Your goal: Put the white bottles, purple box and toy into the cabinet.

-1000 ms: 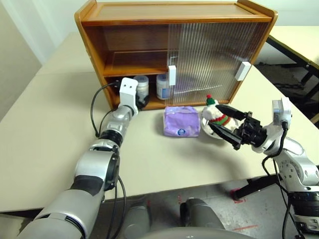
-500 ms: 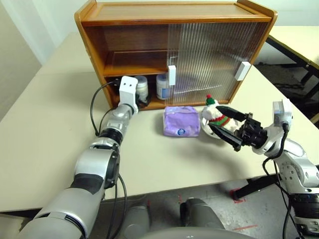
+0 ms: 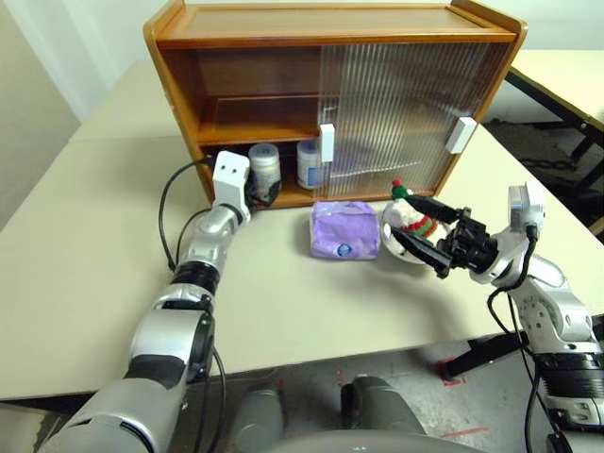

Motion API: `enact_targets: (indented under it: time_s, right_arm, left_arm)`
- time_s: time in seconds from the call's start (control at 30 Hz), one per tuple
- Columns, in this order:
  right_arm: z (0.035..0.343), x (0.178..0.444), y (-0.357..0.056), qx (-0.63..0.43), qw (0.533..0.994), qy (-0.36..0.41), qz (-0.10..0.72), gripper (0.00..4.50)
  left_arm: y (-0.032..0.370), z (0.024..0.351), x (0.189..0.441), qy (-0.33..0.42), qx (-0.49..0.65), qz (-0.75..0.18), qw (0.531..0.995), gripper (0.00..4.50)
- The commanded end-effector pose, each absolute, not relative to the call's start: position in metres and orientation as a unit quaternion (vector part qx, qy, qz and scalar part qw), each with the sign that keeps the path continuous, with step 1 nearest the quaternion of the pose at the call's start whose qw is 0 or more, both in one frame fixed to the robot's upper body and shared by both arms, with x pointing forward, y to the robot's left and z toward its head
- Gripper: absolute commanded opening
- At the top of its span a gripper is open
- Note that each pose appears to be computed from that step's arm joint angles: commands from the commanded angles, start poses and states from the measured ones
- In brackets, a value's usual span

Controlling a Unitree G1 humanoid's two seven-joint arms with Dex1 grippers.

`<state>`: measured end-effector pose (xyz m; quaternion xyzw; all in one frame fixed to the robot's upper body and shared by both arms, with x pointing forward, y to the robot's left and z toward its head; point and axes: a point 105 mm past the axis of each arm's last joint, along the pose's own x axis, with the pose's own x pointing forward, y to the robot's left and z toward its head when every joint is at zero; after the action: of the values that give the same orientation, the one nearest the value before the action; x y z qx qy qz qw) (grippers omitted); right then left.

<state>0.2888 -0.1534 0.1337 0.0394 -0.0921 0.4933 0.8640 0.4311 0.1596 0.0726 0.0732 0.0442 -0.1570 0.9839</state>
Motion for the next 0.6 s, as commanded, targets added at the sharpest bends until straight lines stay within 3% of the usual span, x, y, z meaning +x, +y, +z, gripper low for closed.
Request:
enact_targets:
  time_s: [0.03, 0.37, 0.6]
  right_arm:
    - [0.133, 0.292, -0.151, 0.032, 0.861, -0.095, 0.499, 4.50]
    - [0.134, 0.294, -0.155, 0.027, 0.862, -0.099, 0.496, 4.50]
    - [0.134, 0.294, -0.156, 0.025, 0.863, -0.097, 0.495, 4.50]
  left_arm:
    - [0.154, 0.070, 0.423, 0.047, 0.073, -0.177, 0.980, 4.47]
    - [0.159, 0.051, 0.376, 0.102, -0.001, -0.230, 0.968, 4.47]
    - [0.138, 0.067, 0.355, 0.135, -0.112, -0.311, 0.934, 4.47]
